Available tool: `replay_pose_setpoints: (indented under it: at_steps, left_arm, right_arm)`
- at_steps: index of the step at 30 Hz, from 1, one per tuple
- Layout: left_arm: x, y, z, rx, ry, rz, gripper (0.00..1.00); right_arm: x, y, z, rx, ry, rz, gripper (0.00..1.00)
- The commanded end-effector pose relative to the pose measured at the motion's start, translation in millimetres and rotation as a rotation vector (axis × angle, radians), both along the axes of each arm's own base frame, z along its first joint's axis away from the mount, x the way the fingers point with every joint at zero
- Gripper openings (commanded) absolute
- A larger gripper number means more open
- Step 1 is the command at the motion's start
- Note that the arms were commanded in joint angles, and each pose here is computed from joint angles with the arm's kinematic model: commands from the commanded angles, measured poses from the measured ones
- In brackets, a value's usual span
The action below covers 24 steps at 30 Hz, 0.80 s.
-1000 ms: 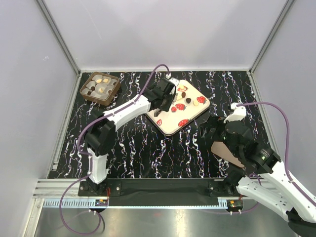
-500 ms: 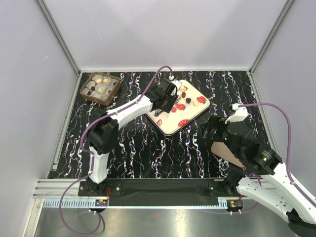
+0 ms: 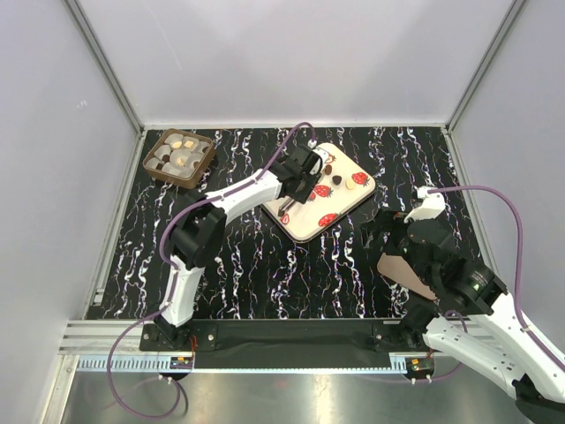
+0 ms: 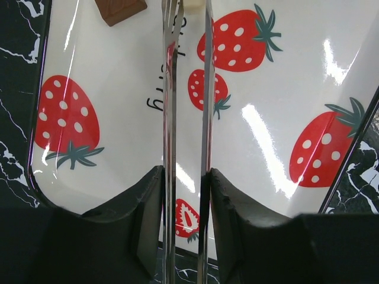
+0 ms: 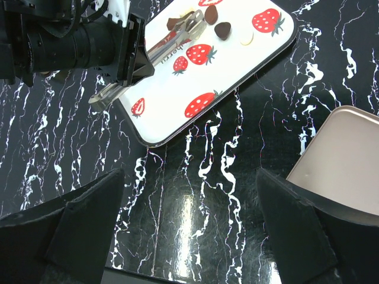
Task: Pack the chocolate
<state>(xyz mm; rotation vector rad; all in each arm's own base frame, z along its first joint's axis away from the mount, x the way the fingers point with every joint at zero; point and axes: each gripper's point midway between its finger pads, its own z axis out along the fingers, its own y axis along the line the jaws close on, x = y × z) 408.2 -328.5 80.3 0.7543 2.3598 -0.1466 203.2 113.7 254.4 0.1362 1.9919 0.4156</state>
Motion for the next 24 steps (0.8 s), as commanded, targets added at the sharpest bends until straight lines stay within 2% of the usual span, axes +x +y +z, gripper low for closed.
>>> replay_pose_setpoints:
  at_steps: [1,4,14,19,24]
  left_arm:
    - [8.9,-8.9,32.2,-0.057,-0.064,0.004,0.37]
    - [2.4,-1.0,49.5,-0.07,-0.079,0.014,0.33]
    - [-12.6,29.5,114.6,-0.076,-0.143,0.088,0.31]
    - [-7.3,87.4,143.6,-0.053,-0.145,0.263,0.27]
    - [3.1,174.5,154.8,-0.028,-0.143,0.464,0.29]
  right_arm:
    - [3.3,-5.6,12.5,0.003,-0.038,-0.029,1.0]
    - [3.6,-5.4,13.8,0.005,-0.041,-0.029,1.0]
    - [2.6,2.2,16.7,0.037,-0.037,-0.004,1.0]
    - [2.2,3.9,19.1,0.044,-0.041,0.005,1.0]
    - [4.0,10.9,14.0,0.048,-0.032,0.026,1.0]
